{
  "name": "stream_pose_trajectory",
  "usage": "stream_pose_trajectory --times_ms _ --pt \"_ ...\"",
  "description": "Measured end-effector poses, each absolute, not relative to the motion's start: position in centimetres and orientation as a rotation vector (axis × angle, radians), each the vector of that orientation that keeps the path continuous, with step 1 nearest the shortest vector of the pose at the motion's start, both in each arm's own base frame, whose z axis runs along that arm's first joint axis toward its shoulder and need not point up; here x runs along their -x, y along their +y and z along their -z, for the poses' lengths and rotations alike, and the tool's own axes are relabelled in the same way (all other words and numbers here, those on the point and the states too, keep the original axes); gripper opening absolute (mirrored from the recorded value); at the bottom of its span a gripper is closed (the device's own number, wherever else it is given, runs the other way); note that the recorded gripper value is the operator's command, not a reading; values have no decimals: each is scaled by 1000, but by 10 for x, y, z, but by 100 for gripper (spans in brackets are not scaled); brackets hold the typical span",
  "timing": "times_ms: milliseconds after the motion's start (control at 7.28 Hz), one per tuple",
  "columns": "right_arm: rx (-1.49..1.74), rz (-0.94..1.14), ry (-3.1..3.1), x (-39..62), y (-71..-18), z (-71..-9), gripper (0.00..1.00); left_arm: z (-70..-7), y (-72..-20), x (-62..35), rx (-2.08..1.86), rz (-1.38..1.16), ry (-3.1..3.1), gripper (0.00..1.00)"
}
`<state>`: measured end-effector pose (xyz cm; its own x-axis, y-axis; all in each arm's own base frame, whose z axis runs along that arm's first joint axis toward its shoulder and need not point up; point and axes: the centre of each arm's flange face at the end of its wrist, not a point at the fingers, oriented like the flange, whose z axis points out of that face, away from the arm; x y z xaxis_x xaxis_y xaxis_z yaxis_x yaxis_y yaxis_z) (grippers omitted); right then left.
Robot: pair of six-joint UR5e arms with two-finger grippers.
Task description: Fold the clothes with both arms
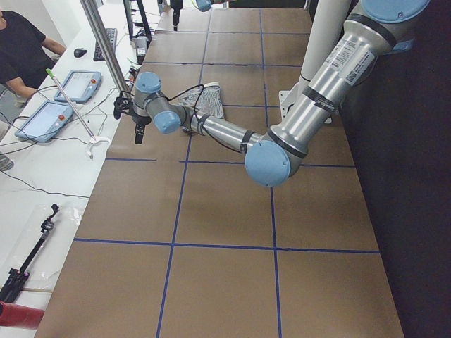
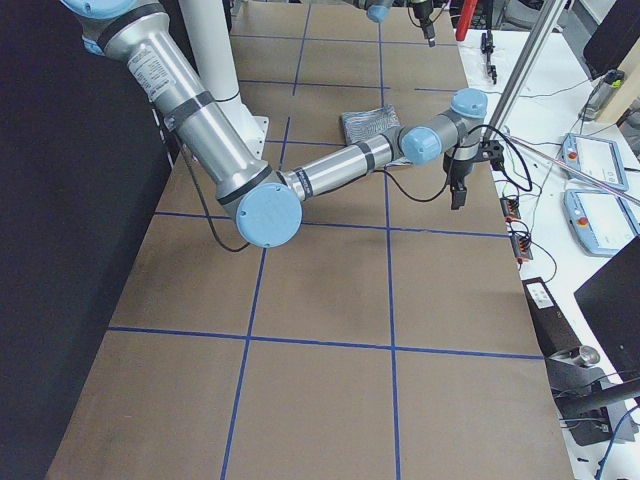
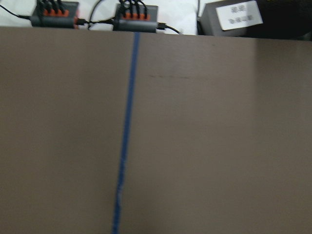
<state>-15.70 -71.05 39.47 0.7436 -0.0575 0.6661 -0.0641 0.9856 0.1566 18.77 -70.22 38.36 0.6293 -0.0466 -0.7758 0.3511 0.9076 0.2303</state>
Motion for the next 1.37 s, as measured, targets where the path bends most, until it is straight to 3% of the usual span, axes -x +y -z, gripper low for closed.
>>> stream_pose_trajectory --times_ms 275,686,961,1373 --pt "-123 82 -735 64 -673 -486 100 -443 -670 -91 -403 107 719 100" --pt "-75 32 -847 -57 -549 -605 100 -544 -612 29 -364 -54 656 100" --pt "-64 3 -854 -73 -491 -624 100 -589 -576 59 -341 -125 653 100" --pt "-46 23 -851 -71 -458 -634 100 -611 -536 70 -319 -150 724 100"
